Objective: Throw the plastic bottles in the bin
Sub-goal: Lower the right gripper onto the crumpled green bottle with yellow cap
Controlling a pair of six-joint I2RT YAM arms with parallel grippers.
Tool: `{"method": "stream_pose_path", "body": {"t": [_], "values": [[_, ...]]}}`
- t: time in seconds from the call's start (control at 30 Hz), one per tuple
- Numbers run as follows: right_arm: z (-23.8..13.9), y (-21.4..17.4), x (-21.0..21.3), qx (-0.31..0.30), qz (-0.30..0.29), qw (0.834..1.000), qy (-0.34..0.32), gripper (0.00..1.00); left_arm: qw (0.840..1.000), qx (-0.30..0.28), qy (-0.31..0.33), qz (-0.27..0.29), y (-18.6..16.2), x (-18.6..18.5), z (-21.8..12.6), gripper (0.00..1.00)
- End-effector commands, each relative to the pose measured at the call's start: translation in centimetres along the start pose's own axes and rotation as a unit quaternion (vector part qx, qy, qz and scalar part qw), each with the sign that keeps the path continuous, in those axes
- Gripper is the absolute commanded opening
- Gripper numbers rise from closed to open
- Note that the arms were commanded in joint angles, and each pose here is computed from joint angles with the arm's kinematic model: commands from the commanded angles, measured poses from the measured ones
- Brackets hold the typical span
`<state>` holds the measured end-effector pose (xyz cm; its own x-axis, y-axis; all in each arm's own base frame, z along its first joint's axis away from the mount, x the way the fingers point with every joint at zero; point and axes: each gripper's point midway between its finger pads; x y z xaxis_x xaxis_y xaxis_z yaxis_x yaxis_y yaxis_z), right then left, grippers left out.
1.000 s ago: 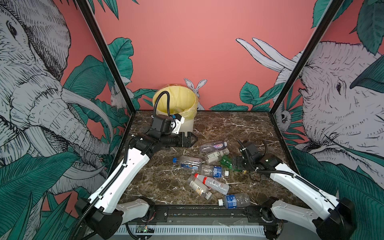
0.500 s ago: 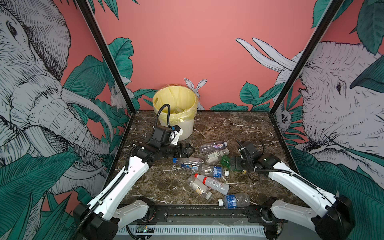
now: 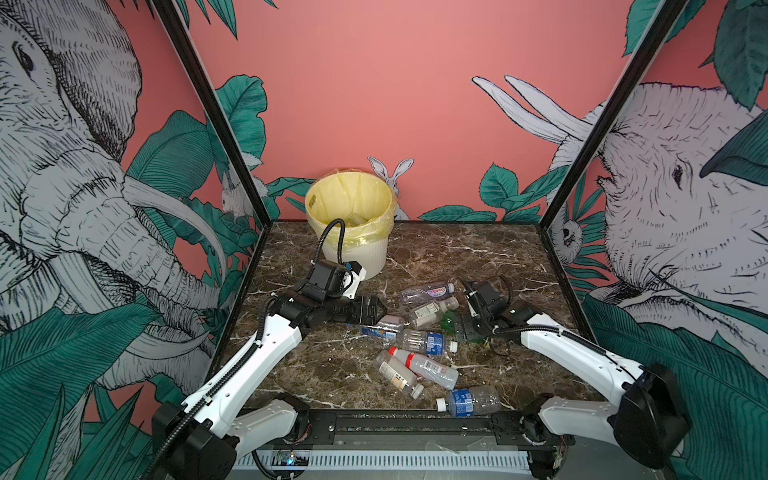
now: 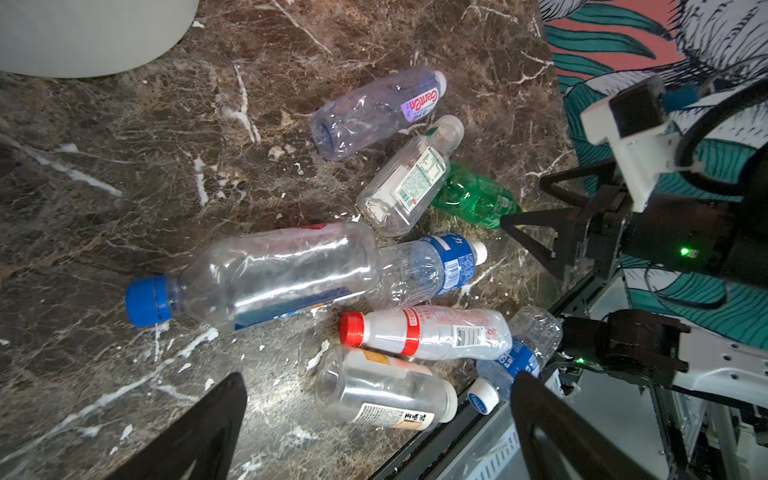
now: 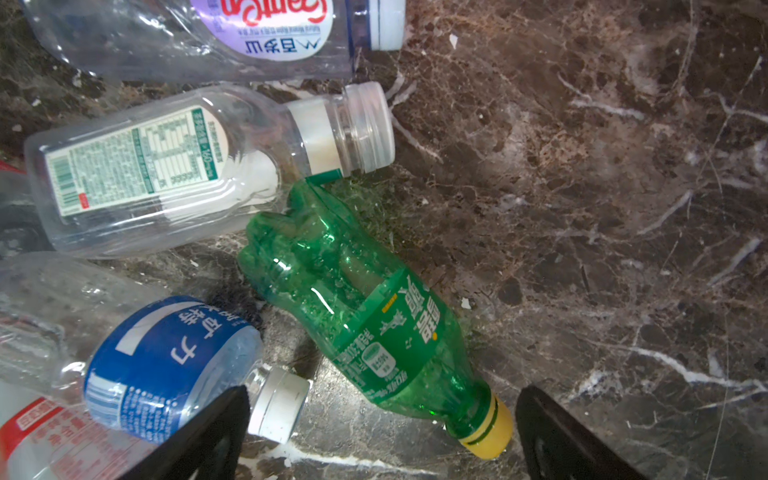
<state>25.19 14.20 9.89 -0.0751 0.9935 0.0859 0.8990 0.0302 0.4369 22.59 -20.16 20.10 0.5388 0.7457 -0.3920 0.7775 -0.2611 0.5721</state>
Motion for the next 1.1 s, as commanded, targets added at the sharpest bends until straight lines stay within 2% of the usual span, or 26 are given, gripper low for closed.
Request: {"method": "stream_pose_path", "body": {"t": [0.0,0.2,0.4,0.77,1.07], "values": [[-0.5,2.3,0.9,-0.035,-0.039,0.999,0.011,0.99,1.000,0.020,0.017,0.011,-1.6,0.8,0.1,1.00],[0.4,2.9,0.7,-0.020,-0.088,0.996,-0.013,0.99,0.999,0.032,0.024,0.009,-2.2,1.2,0.6,1.00],[2.0,2.9,1.3,0.007,-0.108,0.994,-0.015,0.99,0.999,0.034,0.037,0.012,-2.5,1.7,0.5,0.99],[4.9,1.2,1.7,0.048,-0.103,0.994,0.001,1.00,0.998,0.043,0.051,0.017,-3.0,2.2,0.3,0.99],[6.0,0.5,1.1,0.070,-0.074,0.995,-0.003,1.00,0.998,0.042,0.055,0.013,-2.8,2.4,0.5,0.99]]}}
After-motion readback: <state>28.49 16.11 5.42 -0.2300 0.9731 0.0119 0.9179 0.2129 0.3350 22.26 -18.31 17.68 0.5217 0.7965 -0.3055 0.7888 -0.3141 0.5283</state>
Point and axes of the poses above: each gripper's point midway between its finger pads, its own z axis out along the fingers, its own x axis along the line the jaws close on, y = z × x, and after that the axes turned 11 degrees about z, right-handed
